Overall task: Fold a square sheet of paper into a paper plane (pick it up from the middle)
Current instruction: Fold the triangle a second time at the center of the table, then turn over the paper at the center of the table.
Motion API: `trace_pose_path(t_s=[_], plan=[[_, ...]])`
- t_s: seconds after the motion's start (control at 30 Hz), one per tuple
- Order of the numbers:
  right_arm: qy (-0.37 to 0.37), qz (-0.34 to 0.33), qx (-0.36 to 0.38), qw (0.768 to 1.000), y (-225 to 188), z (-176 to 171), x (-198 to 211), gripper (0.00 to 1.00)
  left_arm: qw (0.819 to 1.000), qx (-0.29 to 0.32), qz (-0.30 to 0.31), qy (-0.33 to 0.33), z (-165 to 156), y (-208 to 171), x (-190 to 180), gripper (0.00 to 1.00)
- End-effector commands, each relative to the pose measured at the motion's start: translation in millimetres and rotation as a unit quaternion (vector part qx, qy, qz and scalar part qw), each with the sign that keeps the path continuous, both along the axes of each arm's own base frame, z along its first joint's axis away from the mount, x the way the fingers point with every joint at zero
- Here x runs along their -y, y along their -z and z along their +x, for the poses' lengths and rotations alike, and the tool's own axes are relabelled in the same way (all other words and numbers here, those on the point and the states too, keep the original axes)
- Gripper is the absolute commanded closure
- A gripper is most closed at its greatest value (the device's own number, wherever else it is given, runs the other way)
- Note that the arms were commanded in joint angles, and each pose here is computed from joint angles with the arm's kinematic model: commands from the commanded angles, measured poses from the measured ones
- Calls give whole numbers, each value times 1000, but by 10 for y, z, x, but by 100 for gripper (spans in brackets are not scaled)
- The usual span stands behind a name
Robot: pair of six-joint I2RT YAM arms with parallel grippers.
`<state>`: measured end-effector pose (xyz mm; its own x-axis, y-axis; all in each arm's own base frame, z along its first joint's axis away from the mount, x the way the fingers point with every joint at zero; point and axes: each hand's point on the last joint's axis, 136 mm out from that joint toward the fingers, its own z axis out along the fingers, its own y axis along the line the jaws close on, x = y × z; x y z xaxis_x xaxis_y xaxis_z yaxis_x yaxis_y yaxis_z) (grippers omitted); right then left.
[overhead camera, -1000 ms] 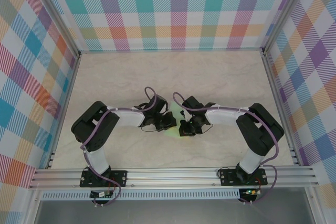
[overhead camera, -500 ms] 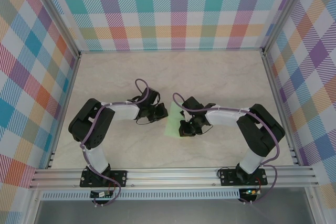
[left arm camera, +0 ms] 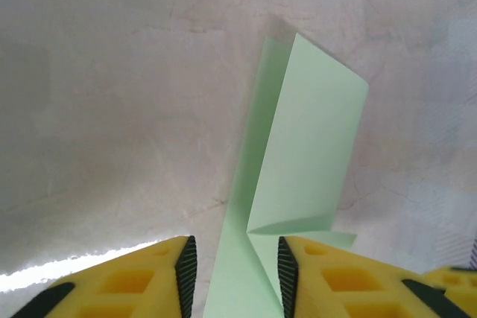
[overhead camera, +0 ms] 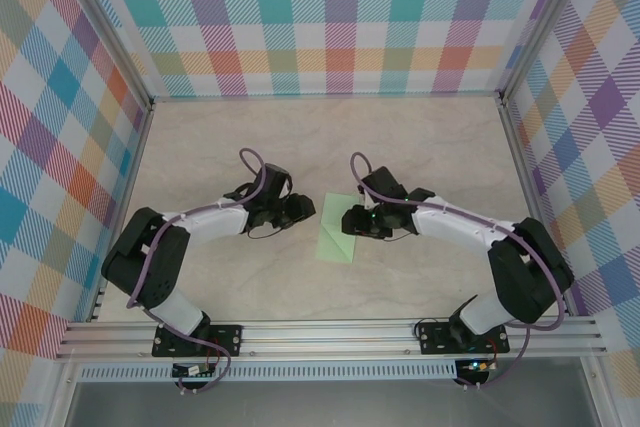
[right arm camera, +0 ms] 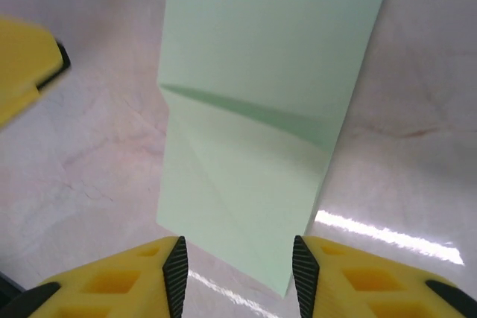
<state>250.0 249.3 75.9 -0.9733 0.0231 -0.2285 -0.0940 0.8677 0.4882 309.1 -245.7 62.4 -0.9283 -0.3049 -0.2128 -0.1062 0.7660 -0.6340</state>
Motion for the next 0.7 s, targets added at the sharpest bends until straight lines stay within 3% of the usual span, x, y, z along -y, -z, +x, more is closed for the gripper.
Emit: trace_pose_path(t_s=[0.0,0.17,0.43,0.67], plan=[[22,-3,2,1000,38,144,71,54,999,-16,-31,-1,-117,-15,27,60],[5,13,-12,1000,139,194,-2,54,998,-29,-61,12,-225,-12,167,60],[-10,23,-29,999,283,211,-71,63,995,-46,-81,35,-347,64,348,60],[-3,38,-33,999,356,242,-44,81,992,-61,-94,54,-402,155,483,59]])
